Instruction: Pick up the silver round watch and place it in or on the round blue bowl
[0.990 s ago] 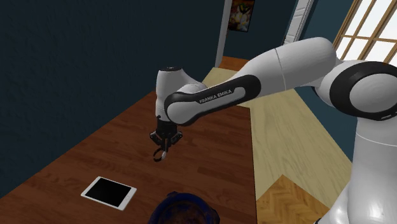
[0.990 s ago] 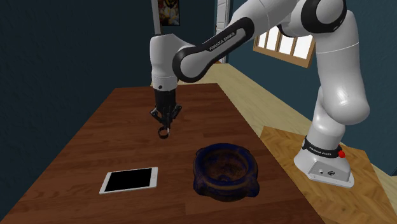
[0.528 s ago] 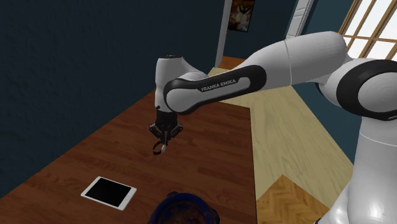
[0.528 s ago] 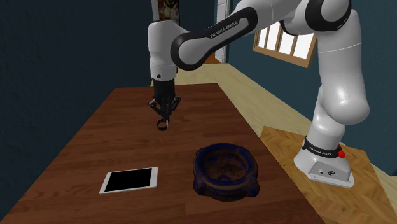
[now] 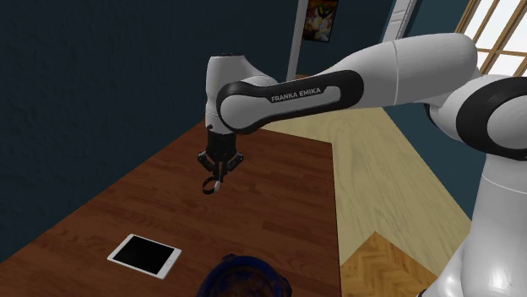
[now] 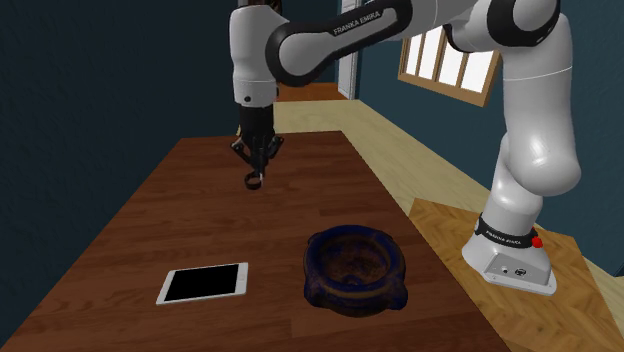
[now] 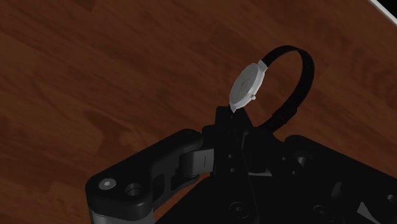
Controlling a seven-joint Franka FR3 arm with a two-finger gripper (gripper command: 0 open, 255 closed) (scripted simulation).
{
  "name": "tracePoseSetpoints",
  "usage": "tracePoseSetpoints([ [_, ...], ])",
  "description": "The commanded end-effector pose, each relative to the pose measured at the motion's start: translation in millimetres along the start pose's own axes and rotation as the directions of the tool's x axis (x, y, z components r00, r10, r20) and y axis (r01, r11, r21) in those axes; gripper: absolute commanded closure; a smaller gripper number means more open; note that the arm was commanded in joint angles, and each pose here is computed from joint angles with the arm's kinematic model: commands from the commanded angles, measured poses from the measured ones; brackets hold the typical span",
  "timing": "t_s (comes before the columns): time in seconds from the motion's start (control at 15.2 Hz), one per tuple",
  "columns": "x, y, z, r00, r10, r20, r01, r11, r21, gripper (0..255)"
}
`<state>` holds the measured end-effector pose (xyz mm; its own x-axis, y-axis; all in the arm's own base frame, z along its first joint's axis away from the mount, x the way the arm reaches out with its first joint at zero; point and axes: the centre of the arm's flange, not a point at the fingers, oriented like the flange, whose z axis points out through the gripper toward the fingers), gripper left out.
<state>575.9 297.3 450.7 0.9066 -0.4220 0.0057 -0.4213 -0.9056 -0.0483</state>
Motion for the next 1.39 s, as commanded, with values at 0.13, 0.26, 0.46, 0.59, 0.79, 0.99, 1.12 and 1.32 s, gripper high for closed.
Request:
tracePoseSetpoints([
  [0.13, -1, -1, -21, 1.000, 0.000, 0.000, 0.000, 1.000, 0.000, 255],
  [0.26, 0, -2, -32, 1.000, 0.000, 0.000, 0.000, 1.000, 0.000, 255],
  [0.46, 0, -3, -48, 1.000, 0.000, 0.000, 0.000, 1.000, 0.000, 255],
  [0.59, 0, -3, -58, 1.000, 0.000, 0.000, 0.000, 1.000, 0.000, 255],
  [0.79, -26, 1, -64, 1.000, 0.000, 0.000, 0.000, 1.000, 0.000, 255],
  [0.99, -65, 7, -67, 1.000, 0.000, 0.000, 0.000, 1.000, 0.000, 255],
  [1.12, -91, 11, -68, 1.000, 0.000, 0.000, 0.000, 1.000, 0.000, 255],
  [1.32, -130, 17, -71, 1.000, 0.000, 0.000, 0.000, 1.000, 0.000, 255],
])
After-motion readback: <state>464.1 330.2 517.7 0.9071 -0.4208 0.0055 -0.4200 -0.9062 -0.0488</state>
